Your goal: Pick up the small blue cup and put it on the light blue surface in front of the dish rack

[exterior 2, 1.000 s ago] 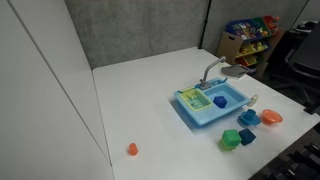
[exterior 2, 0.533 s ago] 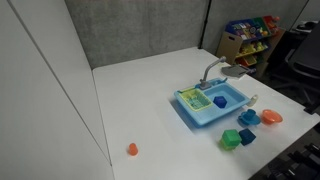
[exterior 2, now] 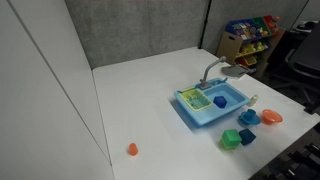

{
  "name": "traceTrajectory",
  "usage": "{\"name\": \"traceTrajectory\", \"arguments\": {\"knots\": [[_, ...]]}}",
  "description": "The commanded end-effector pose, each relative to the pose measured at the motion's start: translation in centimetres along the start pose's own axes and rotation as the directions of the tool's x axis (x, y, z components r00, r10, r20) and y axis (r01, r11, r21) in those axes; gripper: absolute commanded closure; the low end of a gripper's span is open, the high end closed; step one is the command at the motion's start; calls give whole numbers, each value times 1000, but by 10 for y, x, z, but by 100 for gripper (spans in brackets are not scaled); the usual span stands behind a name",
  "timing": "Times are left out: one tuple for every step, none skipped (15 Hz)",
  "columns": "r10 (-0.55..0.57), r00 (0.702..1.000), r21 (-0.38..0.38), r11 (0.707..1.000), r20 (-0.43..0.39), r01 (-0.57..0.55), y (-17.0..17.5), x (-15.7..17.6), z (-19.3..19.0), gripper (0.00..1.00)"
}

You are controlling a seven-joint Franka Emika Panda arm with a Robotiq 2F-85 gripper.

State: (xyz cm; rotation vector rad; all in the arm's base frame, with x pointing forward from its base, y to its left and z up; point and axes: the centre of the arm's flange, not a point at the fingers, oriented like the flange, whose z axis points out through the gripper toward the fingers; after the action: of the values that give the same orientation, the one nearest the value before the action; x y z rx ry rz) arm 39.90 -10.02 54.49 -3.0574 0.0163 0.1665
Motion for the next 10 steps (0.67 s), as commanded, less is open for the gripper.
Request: {"name": "traceTrajectory", "arguments": {"knots": [[15,1000,38,999,13,-16,5,47,5,0],[23,1000,45,999,17,-24,5,57,10,0],[35,999,46,998,22,-36,5,68,16,0],[44,999,47,998,25,-45,4,76,21,0],[59,998,43,997,28,-60,4,86,26,0],[77,997,35,996,32,-78,4,94,31,0],[100,994,27,995,36,-101,4,103,36,0],[122,992,15,992,40,-122,3,111,42,0],[150,988,4,989,42,-150,3,118,48,0],[169,984,0,986,49,-169,3,125,54,0]]}}
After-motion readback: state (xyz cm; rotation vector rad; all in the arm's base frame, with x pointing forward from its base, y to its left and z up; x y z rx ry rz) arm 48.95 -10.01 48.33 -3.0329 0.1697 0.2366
